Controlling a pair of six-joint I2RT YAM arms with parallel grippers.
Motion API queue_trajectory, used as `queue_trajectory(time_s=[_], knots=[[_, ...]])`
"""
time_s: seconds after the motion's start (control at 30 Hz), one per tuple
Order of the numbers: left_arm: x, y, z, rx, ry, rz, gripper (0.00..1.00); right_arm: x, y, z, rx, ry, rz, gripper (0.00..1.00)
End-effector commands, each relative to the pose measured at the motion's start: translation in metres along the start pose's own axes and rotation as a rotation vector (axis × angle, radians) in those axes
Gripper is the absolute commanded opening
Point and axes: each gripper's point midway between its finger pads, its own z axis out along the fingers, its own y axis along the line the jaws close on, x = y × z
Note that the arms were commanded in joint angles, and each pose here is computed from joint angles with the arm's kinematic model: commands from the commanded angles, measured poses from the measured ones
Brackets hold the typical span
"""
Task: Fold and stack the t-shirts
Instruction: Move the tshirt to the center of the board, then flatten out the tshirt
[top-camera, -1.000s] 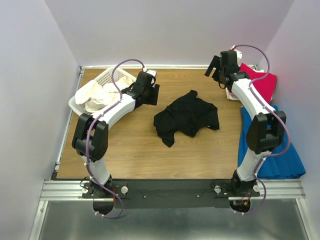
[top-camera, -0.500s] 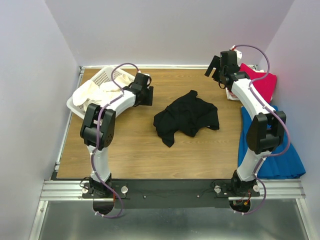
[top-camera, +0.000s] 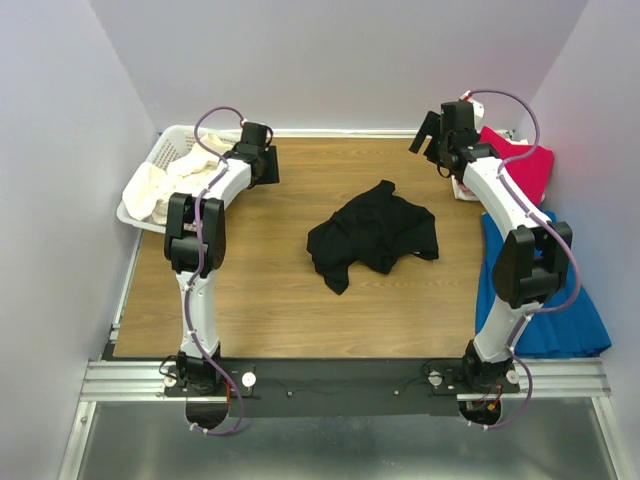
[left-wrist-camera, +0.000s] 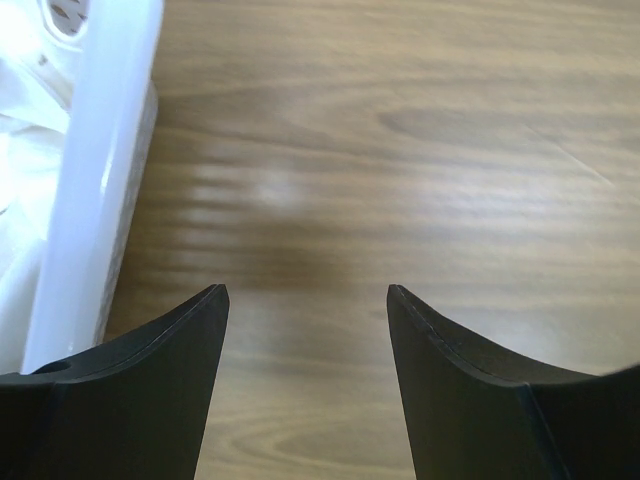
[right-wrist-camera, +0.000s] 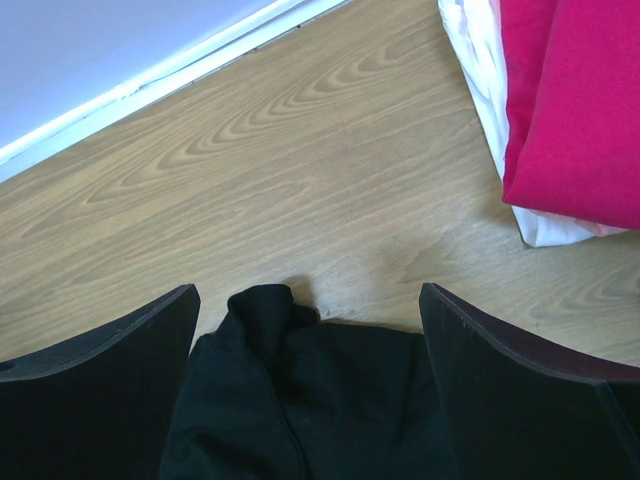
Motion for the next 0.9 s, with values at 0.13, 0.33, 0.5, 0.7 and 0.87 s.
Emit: queue_trajectory(time_s=[0.13,0.33,0.5,0.7,0.87], knots=[[-0.017,0.054,0.023,-0.108,0.002,-0.071,0.74,0.042,-0.011,0.008,0.009,0.119,-0.077,0.97],[-0.033,0.074,0.025,-0.151,-0.023,-0.088,0.74,0.077,-0.025,0.005,0.059,0.182,-0.159,1.00],[-0.044,0.094,0.026,-0.177,-0.045,-0.114,0.74,0.084,-0.022,-0.003,0.074,0.178,-0.225,1.00],[-0.057,0.094,0.018,-0.140,-0.065,-0.110,0.73,0.096,-0.005,-0.010,-0.019,0.228,-0.288,1.00],[-0.066,0.075,-0.006,-0.067,-0.105,-0.087,0.73,0.099,-0.001,-0.017,-0.058,0.236,-0.327,1.00]])
